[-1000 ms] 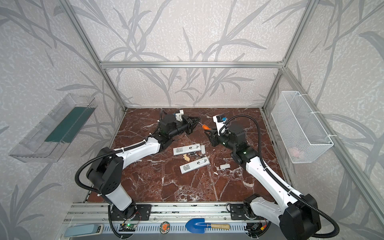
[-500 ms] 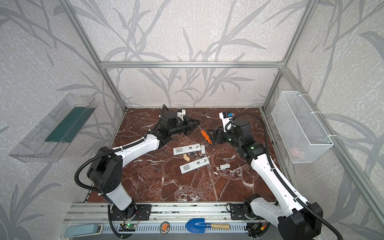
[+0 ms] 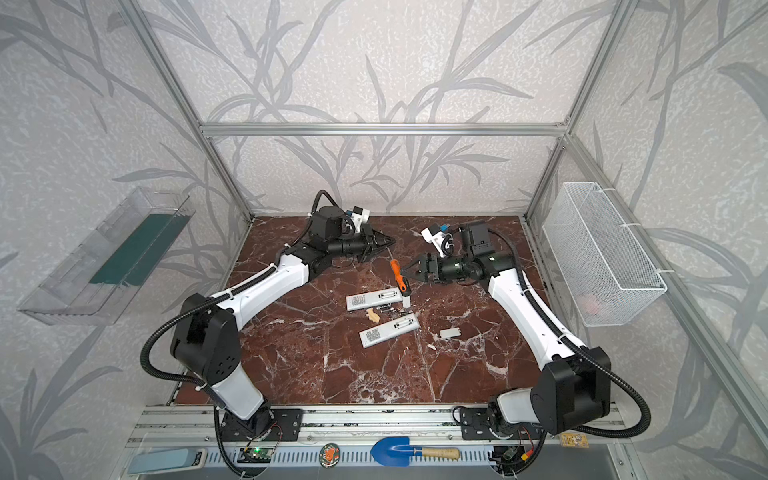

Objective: Unload the batteries from the remote control

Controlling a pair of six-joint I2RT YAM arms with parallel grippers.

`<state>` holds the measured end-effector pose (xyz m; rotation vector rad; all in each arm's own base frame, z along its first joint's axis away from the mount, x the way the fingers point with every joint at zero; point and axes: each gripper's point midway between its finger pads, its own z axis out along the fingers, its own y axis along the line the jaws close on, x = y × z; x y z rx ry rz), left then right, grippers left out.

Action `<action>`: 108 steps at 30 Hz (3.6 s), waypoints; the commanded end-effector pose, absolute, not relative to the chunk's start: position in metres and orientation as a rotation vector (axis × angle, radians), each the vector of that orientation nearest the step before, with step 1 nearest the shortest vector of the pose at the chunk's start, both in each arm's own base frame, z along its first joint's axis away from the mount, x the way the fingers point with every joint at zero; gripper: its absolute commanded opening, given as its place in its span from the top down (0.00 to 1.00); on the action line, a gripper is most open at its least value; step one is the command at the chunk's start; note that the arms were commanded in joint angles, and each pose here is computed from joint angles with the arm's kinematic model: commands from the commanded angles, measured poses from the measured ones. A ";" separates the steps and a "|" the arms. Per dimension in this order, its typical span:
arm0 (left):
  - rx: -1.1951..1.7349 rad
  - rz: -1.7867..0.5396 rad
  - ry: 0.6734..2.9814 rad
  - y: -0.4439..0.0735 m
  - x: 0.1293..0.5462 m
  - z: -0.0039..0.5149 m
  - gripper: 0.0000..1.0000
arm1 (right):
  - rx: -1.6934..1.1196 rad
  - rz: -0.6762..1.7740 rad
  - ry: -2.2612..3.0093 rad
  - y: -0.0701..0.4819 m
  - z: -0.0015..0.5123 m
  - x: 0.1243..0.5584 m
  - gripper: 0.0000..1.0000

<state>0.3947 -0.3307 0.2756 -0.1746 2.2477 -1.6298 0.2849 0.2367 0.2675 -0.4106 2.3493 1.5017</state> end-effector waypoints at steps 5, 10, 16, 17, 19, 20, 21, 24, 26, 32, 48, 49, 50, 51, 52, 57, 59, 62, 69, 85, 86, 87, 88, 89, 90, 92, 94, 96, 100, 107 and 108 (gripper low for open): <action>-0.126 -1.654 2.234 -0.331 0.388 0.287 1.00 | -0.475 1.688 2.353 0.255 0.269 0.266 0.38; -0.128 -1.645 2.235 -0.330 0.388 0.287 1.00 | -0.479 1.704 2.383 0.256 0.260 0.262 0.48; -0.133 -1.639 2.235 -0.328 0.385 0.287 1.00 | -0.454 1.669 2.441 0.253 0.247 0.260 0.48; -0.133 -1.637 2.235 -0.327 0.385 0.287 1.00 | -0.455 1.666 2.445 0.254 0.246 0.259 0.49; -0.133 -1.633 2.239 -0.327 0.383 0.286 1.00 | -0.459 1.663 2.447 0.255 0.246 0.258 0.51; -0.131 -1.632 2.238 -0.327 0.383 0.286 1.00 | -0.457 1.666 2.450 0.255 0.246 0.258 0.53; -0.132 -1.628 2.240 -0.326 0.383 0.285 1.00 | -0.459 1.669 2.451 0.256 0.245 0.257 0.55; -0.134 -1.629 2.239 -0.326 0.382 0.285 1.00 | -0.463 1.675 2.461 0.258 0.243 0.256 0.63; -0.137 -1.629 2.239 -0.326 0.383 0.284 1.00 | -0.466 1.676 2.468 0.258 0.242 0.255 0.67; -0.138 -1.631 2.239 -0.326 0.383 0.284 1.00 | -0.460 1.672 2.481 0.259 0.239 0.255 0.85; -0.173 -1.523 2.294 -0.314 0.381 0.270 0.01 | -0.347 1.266 2.652 0.233 0.205 0.276 0.93; -0.192 -1.507 2.306 -0.311 0.382 0.267 0.01 | -0.322 1.175 2.692 0.226 0.197 0.280 0.93; -0.216 -1.488 2.320 -0.308 0.382 0.263 0.01 | -0.296 1.092 2.721 0.219 0.190 0.284 0.93; -0.249 -1.463 2.339 -0.303 0.382 0.257 0.01 | -0.271 1.014 2.748 0.211 0.184 0.289 0.93; -0.281 -1.433 2.359 -0.296 0.382 0.251 0.01 | -0.248 0.944 2.769 0.204 0.177 0.295 0.93; -0.384 -1.276 2.440 -0.262 0.377 0.231 0.01 | -0.176 0.711 2.864 0.174 0.146 0.315 0.93; -0.396 -1.219 2.452 -0.249 0.373 0.229 0.01 | -0.173 0.638 2.896 0.163 0.133 0.320 0.94; -0.428 -1.112 2.474 -0.226 0.367 0.224 0.01 | -0.130 0.584 2.923 0.149 0.115 0.327 0.95; -0.528 -1.002 2.491 -0.184 0.355 0.210 0.01 | -0.068 0.489 2.975 0.127 0.074 0.339 0.95; -0.503 -0.745 2.421 -0.134 0.346 0.204 0.01 | -0.057 0.335 3.093 0.112 0.028 0.344 0.87; -0.505 -0.737 2.414 -0.132 0.346 0.203 0.01 | -0.058 0.334 3.097 0.111 0.027 0.343 0.85; -0.506 -0.727 2.400 -0.129 0.346 0.203 0.01 | -0.058 0.334 3.099 0.111 0.027 0.343 0.82; -0.503 -0.718 2.386 -0.127 0.345 0.202 0.01 | -0.056 0.333 3.102 0.111 0.026 0.342 0.78; -0.500 -0.712 2.373 -0.126 0.345 0.203 0.01 | -0.057 0.330 3.103 0.111 0.027 0.341 0.75; -0.497 -0.705 2.355 -0.124 0.345 0.204 0.01 | -0.055 0.327 3.103 0.110 0.027 0.341 0.73; -0.485 -0.695 2.323 -0.121 0.345 0.206 0.01 | -0.057 0.320 3.101 0.109 0.028 0.341 0.68; -0.491 -0.661 2.302 -0.114 0.344 0.205 0.01 | -0.057 0.315 3.103 0.109 0.029 0.340 0.63; -0.502 -0.632 2.285 -0.109 0.344 0.205 0.01 | -0.055 0.316 3.096 0.108 0.032 0.341 0.59; -0.489 -0.602 2.266 -0.104 0.342 0.205 0.01 | -0.060 0.315 3.097 0.107 0.037 0.340 0.52; -0.441 -0.545 2.216 -0.094 0.337 0.206 0.01 | -0.064 0.330 3.047 0.106 0.060 0.344 0.41; -0.432 -0.524 2.205 -0.091 0.336 0.206 0.01 | -0.064 0.339 3.035 0.107 0.066 0.345 0.40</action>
